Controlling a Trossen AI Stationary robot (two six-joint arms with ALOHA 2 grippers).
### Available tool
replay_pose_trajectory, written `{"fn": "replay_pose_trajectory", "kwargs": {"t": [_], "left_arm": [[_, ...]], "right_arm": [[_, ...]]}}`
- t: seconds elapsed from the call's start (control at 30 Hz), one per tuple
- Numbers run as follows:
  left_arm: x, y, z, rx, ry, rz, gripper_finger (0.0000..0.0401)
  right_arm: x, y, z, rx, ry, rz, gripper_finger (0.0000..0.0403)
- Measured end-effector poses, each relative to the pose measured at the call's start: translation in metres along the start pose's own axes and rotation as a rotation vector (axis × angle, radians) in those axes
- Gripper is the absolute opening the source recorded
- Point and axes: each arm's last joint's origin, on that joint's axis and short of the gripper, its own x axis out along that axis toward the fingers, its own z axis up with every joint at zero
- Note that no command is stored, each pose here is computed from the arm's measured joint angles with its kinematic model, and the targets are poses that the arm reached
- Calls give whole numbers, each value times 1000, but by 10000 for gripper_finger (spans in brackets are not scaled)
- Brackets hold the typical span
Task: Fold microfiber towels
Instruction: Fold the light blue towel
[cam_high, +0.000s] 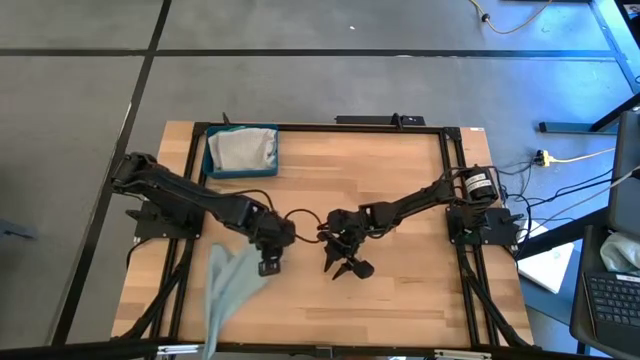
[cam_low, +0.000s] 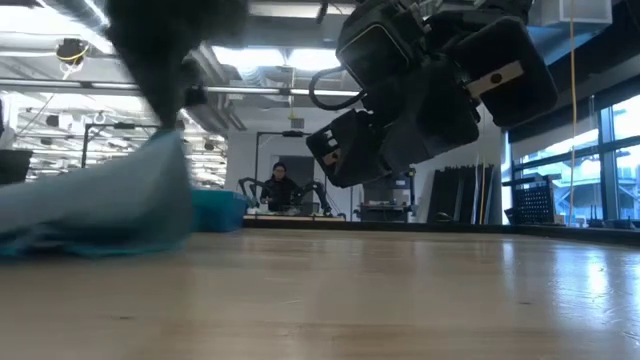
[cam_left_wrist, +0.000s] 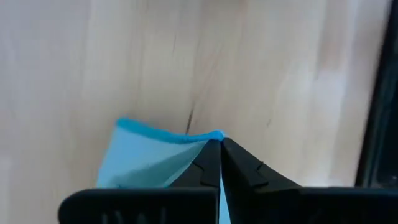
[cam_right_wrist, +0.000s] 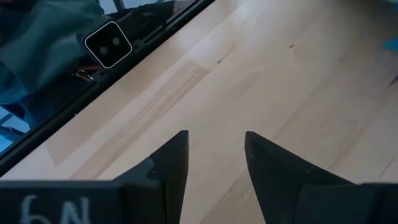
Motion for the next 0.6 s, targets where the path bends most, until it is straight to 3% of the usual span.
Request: {"fn": "replay_pose_trajectory", "kwargs": {"t": [0.23, 0.43, 0.5, 0.6], "left_arm": [[-29, -34, 20, 70, -202, 1, 0], [-42, -52, 17, 114, -224, 34, 0], [-45, -55, 14, 122, -216, 64, 0], [-47, -58, 11, 134, -218, 107, 0]], "right_arm": [[-20, 11, 23, -21, -60, -1, 159], [-35, 14, 39, -42, -76, -203, 159], [-36, 12, 38, 1, -67, -274, 159], [-35, 10, 39, 63, -92, -290, 165]]}}
